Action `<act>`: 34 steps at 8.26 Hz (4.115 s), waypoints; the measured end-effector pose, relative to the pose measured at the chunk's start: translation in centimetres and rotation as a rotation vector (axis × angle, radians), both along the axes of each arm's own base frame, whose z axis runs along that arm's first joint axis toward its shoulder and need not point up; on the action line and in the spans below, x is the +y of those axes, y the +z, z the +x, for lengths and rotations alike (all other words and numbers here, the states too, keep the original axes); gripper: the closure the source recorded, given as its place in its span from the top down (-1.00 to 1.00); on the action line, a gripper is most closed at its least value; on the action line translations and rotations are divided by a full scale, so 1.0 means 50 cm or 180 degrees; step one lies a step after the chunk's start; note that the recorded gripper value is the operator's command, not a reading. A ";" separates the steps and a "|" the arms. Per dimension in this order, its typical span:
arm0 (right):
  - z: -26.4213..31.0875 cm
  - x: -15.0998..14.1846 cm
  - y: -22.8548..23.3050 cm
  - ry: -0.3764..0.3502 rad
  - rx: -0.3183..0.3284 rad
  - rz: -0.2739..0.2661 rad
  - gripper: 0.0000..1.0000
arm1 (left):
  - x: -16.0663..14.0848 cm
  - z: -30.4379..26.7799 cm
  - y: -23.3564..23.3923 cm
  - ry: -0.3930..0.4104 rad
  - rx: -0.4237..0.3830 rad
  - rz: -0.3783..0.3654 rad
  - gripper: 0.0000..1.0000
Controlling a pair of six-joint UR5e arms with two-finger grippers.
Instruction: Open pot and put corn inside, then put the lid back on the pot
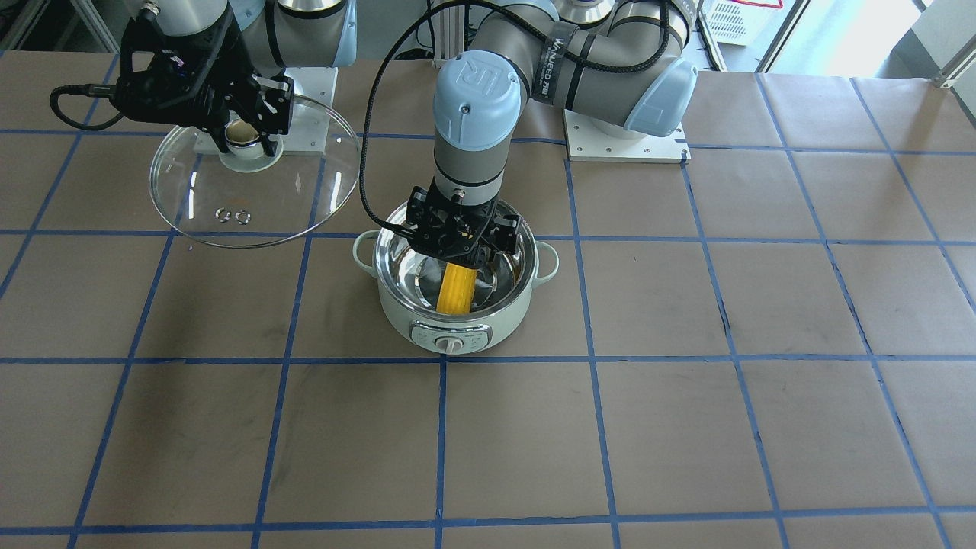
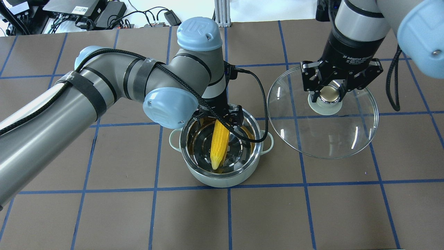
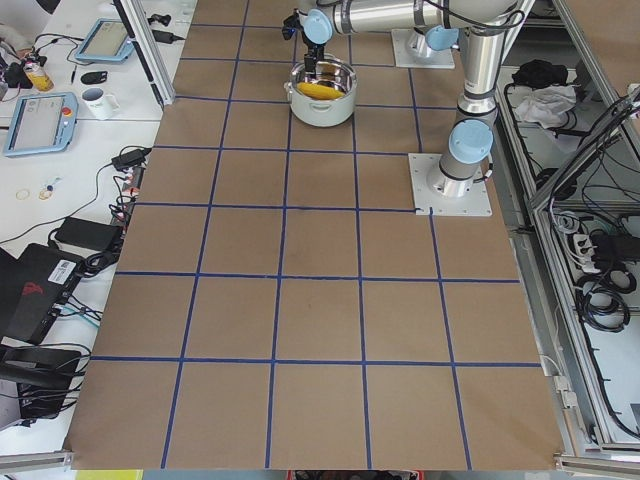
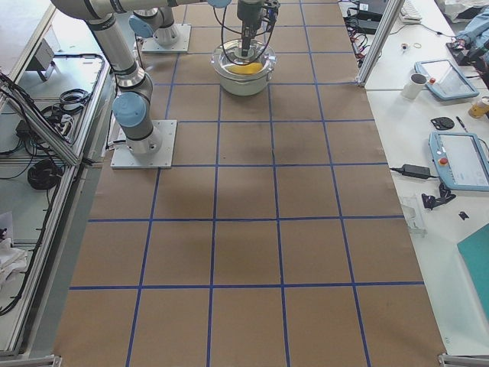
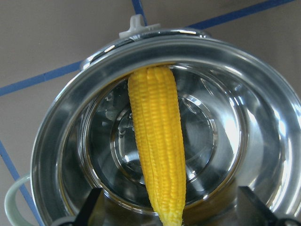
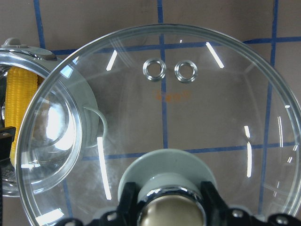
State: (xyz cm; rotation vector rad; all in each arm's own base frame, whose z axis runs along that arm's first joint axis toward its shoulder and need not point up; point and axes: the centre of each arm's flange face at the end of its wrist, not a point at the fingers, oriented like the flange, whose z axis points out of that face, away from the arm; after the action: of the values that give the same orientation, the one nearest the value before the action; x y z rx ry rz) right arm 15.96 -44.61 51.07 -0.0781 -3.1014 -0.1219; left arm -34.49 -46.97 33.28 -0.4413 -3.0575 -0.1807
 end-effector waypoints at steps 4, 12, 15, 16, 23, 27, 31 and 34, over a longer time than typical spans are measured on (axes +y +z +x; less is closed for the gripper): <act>0.004 -0.005 -0.007 0.0010 0.0000 0.0009 -0.29 | -0.104 0.143 0.130 0.0352 -0.0222 -0.0160 1.00; 0.365 -0.040 -0.205 0.0143 0.0018 -0.0105 -0.34 | -0.227 0.458 0.249 0.0837 -0.0523 -0.0387 1.00; 0.423 -0.033 -0.263 0.0072 -0.0028 -0.0053 -0.35 | -0.198 0.453 0.277 0.0895 -0.0379 -0.0444 1.00; 0.430 -0.028 -0.273 0.0079 -0.0024 -0.0028 -0.37 | -0.188 0.447 0.283 0.0916 -0.0285 -0.0445 1.00; 0.448 -0.019 -0.299 0.0090 -0.0068 0.0065 -0.37 | -0.131 0.428 0.294 0.0911 -0.0142 -0.0451 1.00; 0.451 -0.026 -0.313 0.0091 -0.0066 0.0072 -0.37 | -0.134 0.433 0.293 0.0895 -0.0147 -0.0454 1.00; 0.454 -0.031 -0.318 0.0090 -0.0076 0.0050 -0.37 | -0.138 0.433 0.287 0.0902 -0.0150 -0.0445 1.00; 0.455 -0.034 -0.324 0.0075 -0.0076 0.0043 -0.37 | -0.144 0.434 0.278 0.0906 -0.0155 -0.0429 1.00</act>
State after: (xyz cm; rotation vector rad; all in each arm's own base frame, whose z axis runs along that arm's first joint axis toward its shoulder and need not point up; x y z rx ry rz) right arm 38.72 -46.32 34.88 -0.0400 -3.1238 -0.1441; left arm -12.81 -54.16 47.20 -0.0030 -3.1454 0.0267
